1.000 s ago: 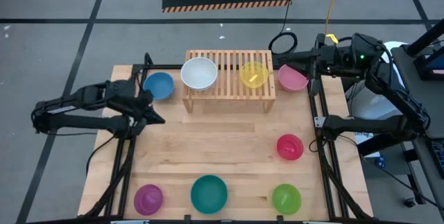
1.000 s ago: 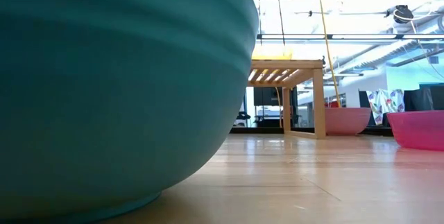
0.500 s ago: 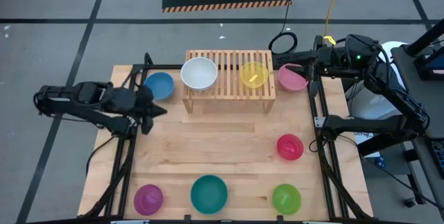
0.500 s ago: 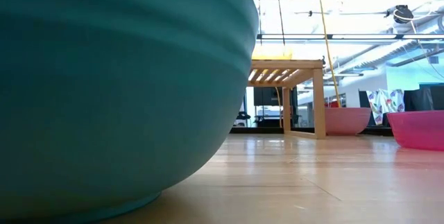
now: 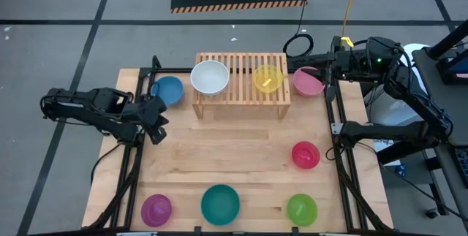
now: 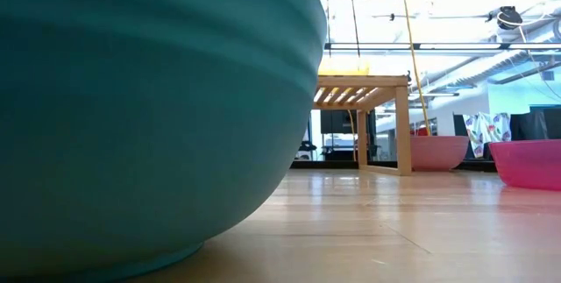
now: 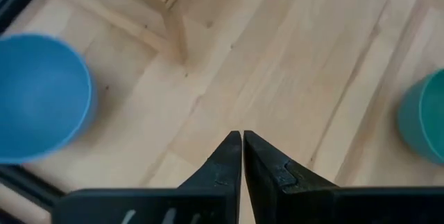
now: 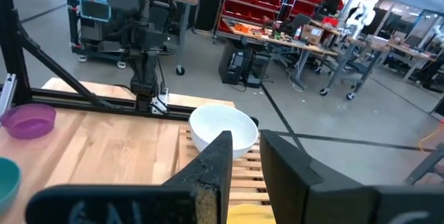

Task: Place and stack bowls onto a shelf
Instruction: Stack the blue bowl on top of the white bowl on the shelf

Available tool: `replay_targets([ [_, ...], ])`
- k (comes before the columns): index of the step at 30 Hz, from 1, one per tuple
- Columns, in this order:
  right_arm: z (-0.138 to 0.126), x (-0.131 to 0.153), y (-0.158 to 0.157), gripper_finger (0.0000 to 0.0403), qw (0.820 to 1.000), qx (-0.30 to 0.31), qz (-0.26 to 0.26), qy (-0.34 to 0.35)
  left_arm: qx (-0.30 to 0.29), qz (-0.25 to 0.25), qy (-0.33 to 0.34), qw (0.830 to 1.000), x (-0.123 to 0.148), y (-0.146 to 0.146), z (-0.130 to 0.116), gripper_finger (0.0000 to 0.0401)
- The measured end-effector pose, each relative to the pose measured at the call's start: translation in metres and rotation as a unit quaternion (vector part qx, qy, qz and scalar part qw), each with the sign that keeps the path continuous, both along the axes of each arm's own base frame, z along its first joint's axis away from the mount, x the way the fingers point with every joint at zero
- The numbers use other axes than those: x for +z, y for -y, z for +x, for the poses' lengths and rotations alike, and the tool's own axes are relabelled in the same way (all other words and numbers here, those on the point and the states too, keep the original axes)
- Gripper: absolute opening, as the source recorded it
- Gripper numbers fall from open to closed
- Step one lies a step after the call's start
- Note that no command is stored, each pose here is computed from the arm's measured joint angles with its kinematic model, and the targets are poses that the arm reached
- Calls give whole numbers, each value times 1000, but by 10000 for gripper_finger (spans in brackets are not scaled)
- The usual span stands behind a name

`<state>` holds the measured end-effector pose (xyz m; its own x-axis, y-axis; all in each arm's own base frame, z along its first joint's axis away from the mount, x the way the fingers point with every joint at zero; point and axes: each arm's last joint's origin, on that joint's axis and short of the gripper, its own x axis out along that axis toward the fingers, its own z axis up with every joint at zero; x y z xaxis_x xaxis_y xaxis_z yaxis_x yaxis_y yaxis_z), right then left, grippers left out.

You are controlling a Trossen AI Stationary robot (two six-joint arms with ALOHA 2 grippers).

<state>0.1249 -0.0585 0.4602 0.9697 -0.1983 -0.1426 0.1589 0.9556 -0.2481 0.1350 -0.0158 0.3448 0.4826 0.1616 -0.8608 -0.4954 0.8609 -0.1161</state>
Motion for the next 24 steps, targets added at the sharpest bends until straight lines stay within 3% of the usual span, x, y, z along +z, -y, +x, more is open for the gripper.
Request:
replay_targets([
  [10, 0, 0, 0, 67, 1000, 0, -2, 1, -38, 37, -42, 998, -7, -5, 14, 26],
  [24, 0, 0, 0, 67, 1000, 0, -2, 1, -3, 70, -151, 986, -23, -26, 26, 26],
])
